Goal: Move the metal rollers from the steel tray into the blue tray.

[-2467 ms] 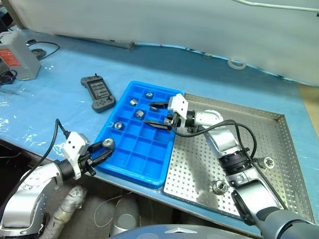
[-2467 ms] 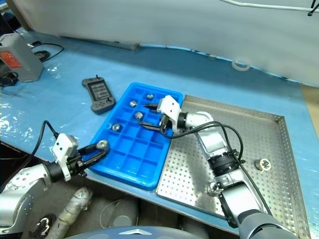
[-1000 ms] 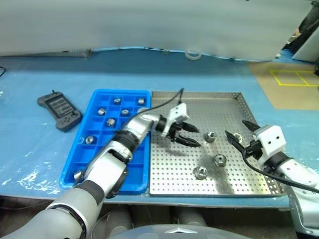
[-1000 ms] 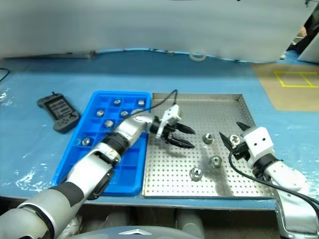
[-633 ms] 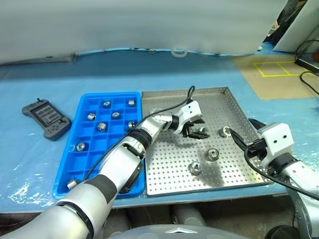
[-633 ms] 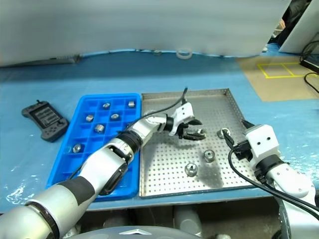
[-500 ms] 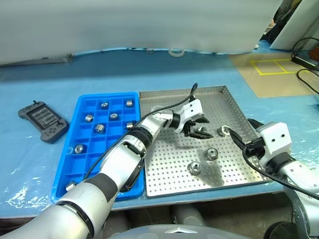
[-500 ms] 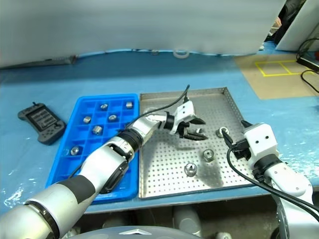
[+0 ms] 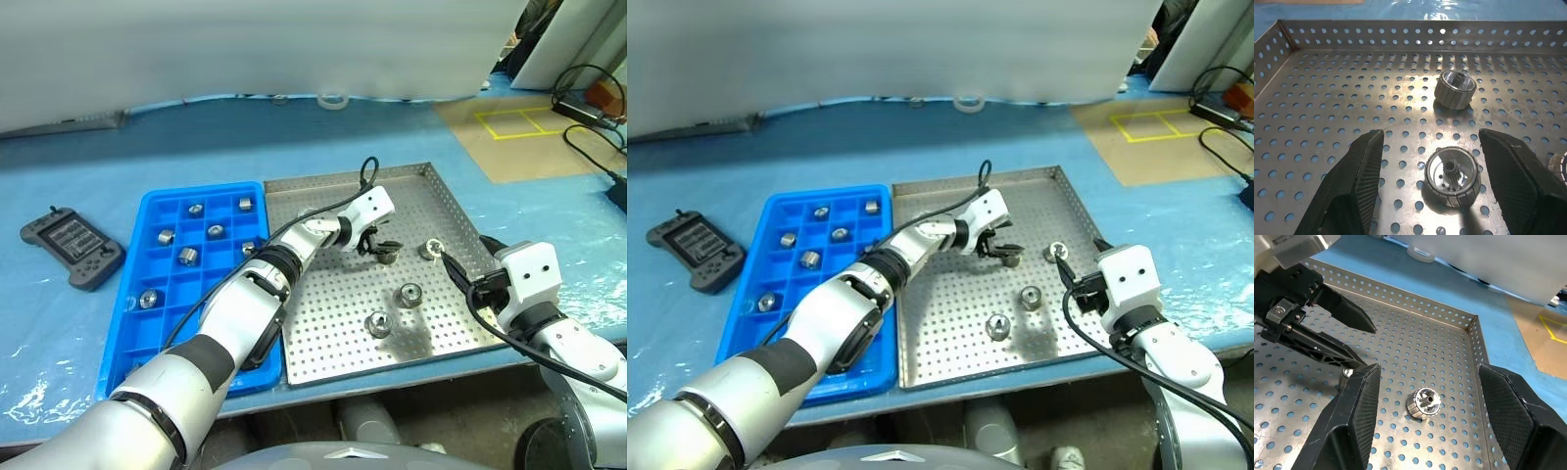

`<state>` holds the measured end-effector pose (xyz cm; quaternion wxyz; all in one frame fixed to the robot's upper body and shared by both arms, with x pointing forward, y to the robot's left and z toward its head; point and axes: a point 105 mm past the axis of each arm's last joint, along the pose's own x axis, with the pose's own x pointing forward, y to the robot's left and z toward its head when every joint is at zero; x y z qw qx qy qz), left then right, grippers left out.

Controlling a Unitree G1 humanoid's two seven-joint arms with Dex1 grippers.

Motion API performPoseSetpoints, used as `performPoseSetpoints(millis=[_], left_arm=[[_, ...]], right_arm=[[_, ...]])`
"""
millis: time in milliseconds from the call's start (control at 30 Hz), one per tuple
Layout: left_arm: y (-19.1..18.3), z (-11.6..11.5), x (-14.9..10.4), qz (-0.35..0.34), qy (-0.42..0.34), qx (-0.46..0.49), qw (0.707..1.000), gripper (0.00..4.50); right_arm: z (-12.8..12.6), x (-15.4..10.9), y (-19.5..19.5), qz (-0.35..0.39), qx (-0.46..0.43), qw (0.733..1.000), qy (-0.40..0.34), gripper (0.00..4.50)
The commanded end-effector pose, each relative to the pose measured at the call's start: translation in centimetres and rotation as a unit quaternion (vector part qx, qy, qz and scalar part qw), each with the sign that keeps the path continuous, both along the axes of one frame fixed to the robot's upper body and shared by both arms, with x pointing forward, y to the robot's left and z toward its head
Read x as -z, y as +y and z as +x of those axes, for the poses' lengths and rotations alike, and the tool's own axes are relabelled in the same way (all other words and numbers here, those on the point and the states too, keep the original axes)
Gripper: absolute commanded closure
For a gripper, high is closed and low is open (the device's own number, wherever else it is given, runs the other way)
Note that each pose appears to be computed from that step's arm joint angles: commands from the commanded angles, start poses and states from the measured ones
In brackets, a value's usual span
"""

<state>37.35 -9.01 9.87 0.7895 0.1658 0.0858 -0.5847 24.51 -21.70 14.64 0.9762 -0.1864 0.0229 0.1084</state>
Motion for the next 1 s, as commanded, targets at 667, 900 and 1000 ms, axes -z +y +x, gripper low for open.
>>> performPoseSetpoints(millis=[667, 900, 1000], left_arm=[[-8.5, -7.0, 1.3, -0.015, 0.057, 0.078, 0.995, 1.24], [-7.9, -7.2, 3.3, 0.024, 0.061, 0.066, 0.996, 2.79], [-7.9, -7.8, 3.5, 0.025, 0.069, 0.086, 0.994, 2.8]], right_arm=[[-0.8, -0.3, 1.8, -0.002, 0.003, 1.0, -0.019, 1.19], [-1.3, -0.1, 1.5, -0.003, 0.011, 1.0, -0.014, 1.19], [-1.3, 0.0, 1.6, -0.003, 0.012, 1.0, -0.015, 1.19]])
